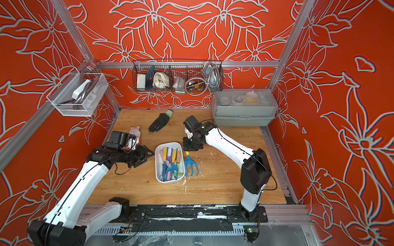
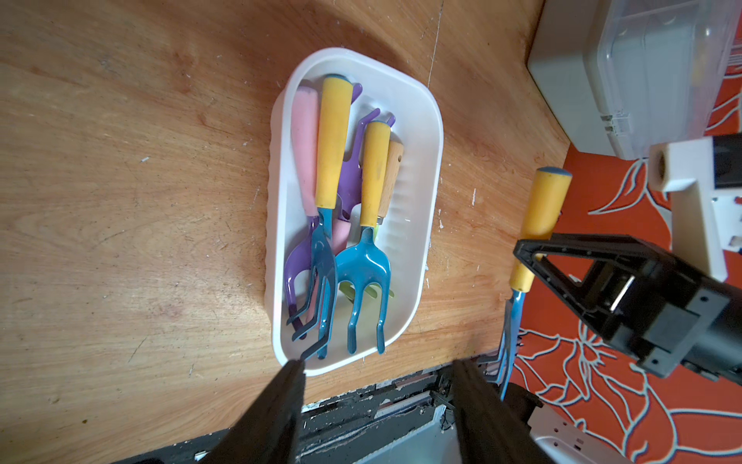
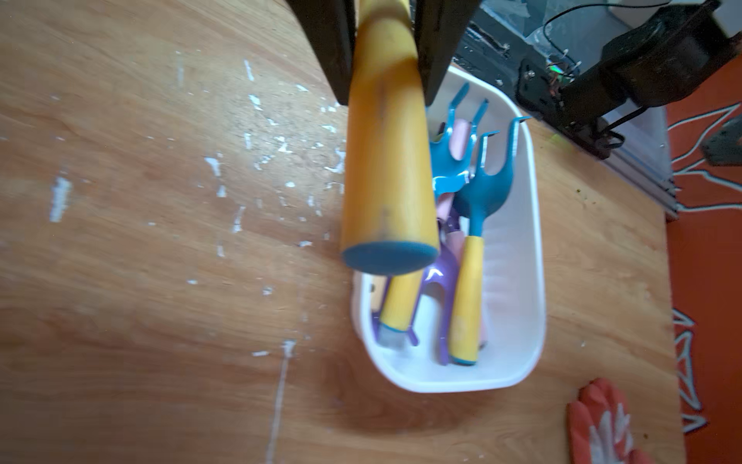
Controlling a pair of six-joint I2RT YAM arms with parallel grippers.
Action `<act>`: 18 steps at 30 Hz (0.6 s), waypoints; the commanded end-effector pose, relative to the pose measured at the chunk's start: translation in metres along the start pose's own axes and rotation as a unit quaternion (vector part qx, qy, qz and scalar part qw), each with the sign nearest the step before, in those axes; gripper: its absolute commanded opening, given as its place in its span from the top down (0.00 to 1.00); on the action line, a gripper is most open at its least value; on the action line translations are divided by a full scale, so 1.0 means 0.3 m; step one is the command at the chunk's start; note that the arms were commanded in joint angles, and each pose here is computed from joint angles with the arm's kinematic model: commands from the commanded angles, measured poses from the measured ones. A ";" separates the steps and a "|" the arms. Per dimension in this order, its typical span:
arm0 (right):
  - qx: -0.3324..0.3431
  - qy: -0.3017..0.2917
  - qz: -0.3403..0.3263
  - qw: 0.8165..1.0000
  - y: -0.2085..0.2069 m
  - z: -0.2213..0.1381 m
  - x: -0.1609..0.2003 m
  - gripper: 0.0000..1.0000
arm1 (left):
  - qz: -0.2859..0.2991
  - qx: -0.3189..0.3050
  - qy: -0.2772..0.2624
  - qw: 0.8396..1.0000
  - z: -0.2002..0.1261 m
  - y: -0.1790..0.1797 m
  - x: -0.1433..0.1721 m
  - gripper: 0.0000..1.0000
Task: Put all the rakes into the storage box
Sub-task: Place the rake in the storage box.
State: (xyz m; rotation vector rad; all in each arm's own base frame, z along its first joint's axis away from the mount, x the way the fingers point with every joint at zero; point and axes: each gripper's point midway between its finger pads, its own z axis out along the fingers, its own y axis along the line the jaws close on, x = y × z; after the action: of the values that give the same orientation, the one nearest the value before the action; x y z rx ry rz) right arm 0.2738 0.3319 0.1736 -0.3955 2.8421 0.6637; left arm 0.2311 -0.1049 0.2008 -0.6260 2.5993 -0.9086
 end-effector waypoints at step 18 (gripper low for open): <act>0.026 0.001 0.019 0.999 0.161 0.204 -0.080 0.99 | 0.003 -0.007 -0.001 1.000 -0.059 0.053 0.092 0.39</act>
State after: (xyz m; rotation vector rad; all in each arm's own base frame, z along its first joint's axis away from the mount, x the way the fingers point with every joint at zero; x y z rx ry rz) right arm 0.2825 0.4057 0.1402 -0.3480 2.8889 0.6417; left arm 0.2003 -0.1005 0.2026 -0.6232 2.5927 -0.9019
